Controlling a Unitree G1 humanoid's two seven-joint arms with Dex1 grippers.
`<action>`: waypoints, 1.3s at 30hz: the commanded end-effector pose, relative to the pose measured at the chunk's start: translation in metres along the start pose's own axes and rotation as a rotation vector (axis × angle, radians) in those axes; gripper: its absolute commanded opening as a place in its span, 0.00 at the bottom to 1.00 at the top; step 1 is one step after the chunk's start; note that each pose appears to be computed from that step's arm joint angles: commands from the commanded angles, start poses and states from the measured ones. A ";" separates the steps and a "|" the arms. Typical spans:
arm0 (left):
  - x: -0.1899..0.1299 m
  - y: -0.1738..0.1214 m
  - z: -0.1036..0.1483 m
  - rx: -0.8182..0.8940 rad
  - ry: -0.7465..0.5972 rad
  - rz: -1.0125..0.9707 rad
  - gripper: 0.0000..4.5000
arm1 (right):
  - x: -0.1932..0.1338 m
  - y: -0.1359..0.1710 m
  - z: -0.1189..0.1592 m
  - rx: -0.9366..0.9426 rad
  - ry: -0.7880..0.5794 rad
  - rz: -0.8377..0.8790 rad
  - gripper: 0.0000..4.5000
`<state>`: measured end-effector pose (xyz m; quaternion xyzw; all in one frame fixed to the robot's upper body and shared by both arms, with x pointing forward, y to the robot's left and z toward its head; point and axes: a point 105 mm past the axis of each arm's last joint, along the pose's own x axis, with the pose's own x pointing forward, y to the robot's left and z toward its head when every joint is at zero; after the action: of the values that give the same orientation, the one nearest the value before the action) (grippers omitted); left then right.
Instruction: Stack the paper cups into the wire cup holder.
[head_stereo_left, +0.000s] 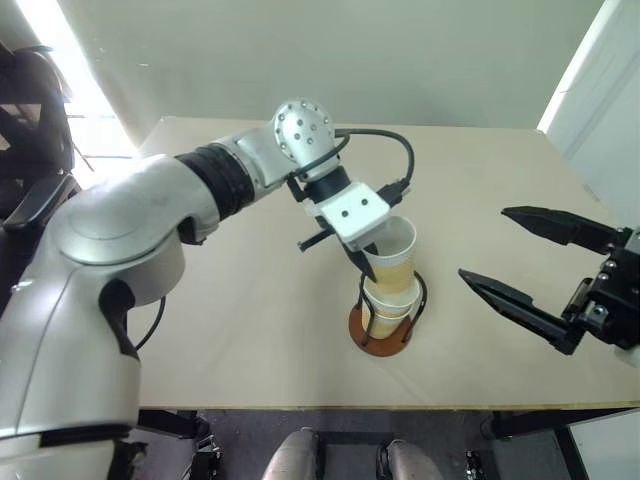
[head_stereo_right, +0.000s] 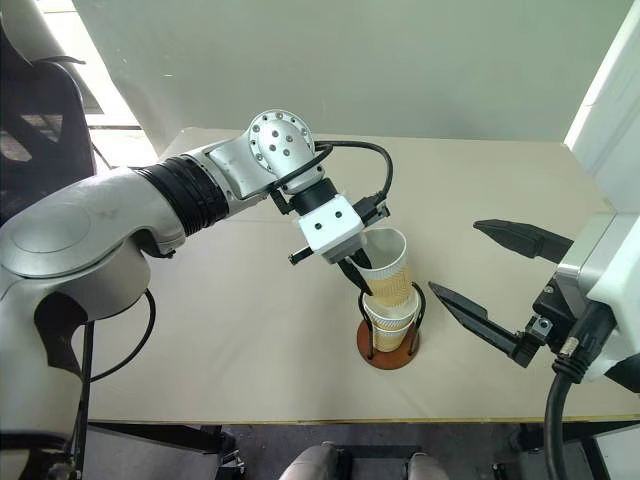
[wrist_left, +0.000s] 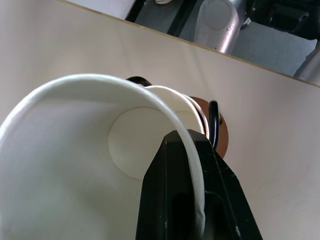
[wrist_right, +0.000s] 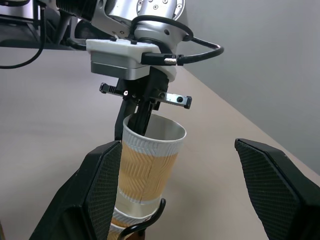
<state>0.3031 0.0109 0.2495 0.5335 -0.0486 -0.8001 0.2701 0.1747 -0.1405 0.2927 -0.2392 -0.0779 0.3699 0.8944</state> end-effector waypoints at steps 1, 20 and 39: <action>-0.008 0.003 0.008 0.044 0.016 -0.020 0.01 | -0.003 -0.002 0.008 -0.033 -0.019 -0.031 0.83; -0.005 0.002 0.011 0.041 0.004 -0.052 0.01 | -0.015 0.008 -0.025 0.063 0.173 0.032 0.83; -0.001 0.009 0.009 0.073 0.022 -0.044 0.01 | -0.014 0.006 -0.021 0.046 0.150 0.013 0.83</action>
<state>0.3002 0.0024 0.2461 0.5455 -0.0511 -0.8010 0.2413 0.1674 -0.1543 0.2646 -0.2353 0.0203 0.3683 0.8992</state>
